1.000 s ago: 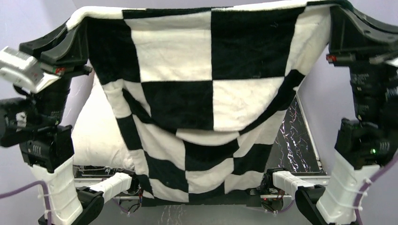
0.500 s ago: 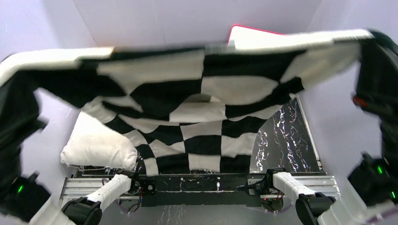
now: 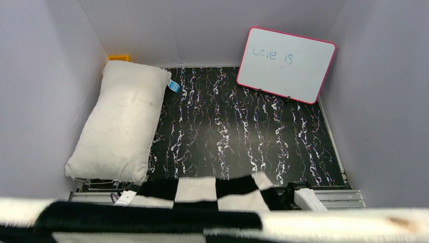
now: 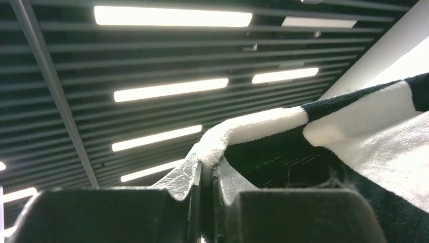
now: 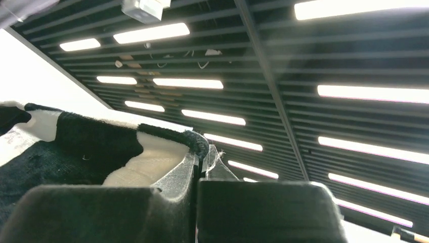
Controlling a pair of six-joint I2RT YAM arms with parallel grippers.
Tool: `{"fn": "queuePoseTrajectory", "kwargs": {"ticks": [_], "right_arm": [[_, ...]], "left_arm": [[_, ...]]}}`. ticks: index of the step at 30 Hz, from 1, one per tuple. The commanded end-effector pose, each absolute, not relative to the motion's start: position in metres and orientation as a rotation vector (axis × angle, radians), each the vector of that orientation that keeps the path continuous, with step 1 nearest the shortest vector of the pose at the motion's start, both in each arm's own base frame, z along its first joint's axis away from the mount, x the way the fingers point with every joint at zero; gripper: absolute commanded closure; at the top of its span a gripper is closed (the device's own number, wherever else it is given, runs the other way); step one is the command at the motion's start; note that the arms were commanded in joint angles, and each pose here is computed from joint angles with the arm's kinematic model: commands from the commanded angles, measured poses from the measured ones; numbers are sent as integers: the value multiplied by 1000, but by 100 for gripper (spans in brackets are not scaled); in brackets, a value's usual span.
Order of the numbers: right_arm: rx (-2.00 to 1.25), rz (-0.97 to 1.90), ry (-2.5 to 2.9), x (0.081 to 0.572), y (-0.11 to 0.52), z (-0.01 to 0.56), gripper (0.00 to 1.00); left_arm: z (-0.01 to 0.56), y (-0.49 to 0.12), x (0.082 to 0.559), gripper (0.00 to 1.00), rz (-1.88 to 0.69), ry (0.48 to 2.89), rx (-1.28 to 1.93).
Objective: Remove the pillowcase from the pillow
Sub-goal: Fold the pillowcase at the center of the board.
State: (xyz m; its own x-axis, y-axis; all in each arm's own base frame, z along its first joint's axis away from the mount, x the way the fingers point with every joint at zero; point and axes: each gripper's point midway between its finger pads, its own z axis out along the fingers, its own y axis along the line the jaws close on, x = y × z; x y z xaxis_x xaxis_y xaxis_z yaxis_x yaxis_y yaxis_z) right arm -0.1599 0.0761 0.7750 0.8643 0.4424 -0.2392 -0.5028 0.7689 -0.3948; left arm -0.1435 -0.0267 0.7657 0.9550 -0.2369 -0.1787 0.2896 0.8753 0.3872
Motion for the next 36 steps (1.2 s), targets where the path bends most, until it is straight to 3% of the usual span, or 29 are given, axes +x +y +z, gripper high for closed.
{"fn": "queuePoseTrajectory", "kwargs": {"ticks": [1, 5, 10, 21, 23, 26, 36], "right_arm": [[-340, 558, 330, -48, 73, 789, 100], [-290, 543, 447, 31, 75, 783, 100], [-240, 521, 642, 150, 87, 742, 100], [-194, 426, 1050, 360, 108, 578, 100], [-186, 405, 1114, 394, 110, 546, 100], [-191, 392, 1203, 439, 111, 504, 100], [-215, 463, 1310, 538, 101, 442, 100]], "left_arm": [[778, -29, -59, 100, -251, 283, 353], [778, -34, -11, 100, -282, 361, 353], [745, -57, 84, 100, -226, 535, 379], [598, -150, 286, 100, 159, 907, 553], [557, -160, 344, 100, 211, 998, 602], [513, -116, 418, 100, -2, 1131, 511], [402, -73, 577, 100, -204, 1308, 417]]}}
